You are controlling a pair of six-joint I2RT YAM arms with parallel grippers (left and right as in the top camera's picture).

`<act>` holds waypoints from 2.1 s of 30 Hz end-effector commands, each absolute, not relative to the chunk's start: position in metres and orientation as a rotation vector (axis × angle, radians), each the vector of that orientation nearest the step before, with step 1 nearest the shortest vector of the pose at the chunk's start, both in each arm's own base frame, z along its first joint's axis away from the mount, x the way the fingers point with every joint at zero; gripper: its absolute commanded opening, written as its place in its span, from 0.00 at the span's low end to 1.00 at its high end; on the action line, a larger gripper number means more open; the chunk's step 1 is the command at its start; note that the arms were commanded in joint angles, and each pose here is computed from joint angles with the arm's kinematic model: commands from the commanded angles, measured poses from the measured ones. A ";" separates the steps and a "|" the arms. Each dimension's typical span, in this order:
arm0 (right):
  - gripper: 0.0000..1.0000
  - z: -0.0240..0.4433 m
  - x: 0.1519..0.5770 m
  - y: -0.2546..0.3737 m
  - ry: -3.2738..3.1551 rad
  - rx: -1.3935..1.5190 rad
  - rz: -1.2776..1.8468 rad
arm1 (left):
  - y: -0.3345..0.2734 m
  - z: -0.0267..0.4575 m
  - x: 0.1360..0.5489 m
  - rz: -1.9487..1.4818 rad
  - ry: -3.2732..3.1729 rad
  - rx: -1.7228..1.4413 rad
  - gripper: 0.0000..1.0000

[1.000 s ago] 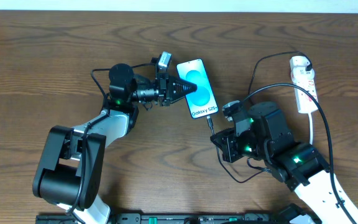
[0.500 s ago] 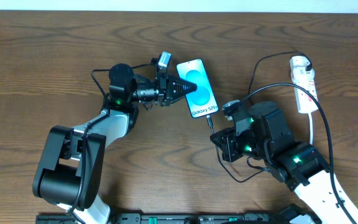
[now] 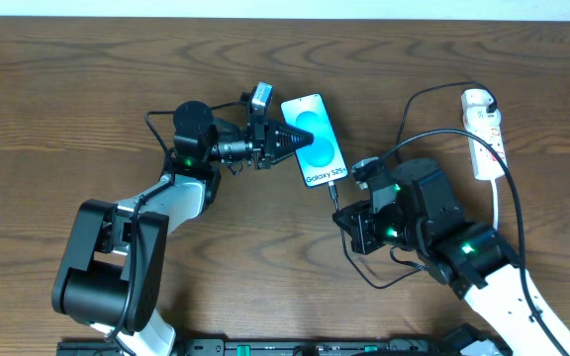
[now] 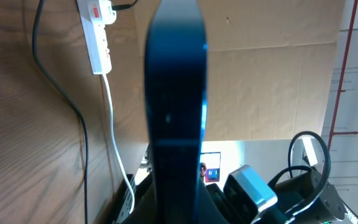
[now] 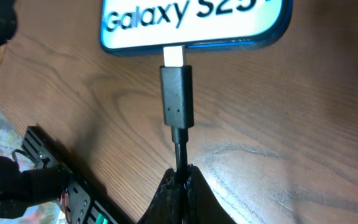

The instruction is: Plug charger to phone and switch on socket

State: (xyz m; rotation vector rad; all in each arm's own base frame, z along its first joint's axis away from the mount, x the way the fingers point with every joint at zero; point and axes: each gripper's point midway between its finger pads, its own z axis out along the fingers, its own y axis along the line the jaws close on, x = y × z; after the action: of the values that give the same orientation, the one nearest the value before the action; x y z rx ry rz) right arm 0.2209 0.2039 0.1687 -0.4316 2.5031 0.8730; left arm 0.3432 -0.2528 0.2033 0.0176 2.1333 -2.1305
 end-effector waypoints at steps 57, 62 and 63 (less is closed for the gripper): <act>0.01 0.162 0.212 0.213 2.551 -0.449 0.910 | -0.253 0.215 0.339 -2.087 2.068 0.205 0.07; 0.01 0.161 0.210 0.211 2.564 -0.447 0.907 | -0.253 0.215 0.339 -2.083 2.064 0.212 0.08; 0.01 0.160 0.210 0.211 2.566 -0.447 0.907 | -0.253 0.215 0.339 -2.083 2.064 0.212 0.07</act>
State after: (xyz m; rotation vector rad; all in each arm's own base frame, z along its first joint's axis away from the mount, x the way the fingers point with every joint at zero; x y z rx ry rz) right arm 0.2127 0.2085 0.1579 -0.4456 2.5632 0.8822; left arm 0.3385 -0.2531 0.2033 0.1317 2.1060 -2.1011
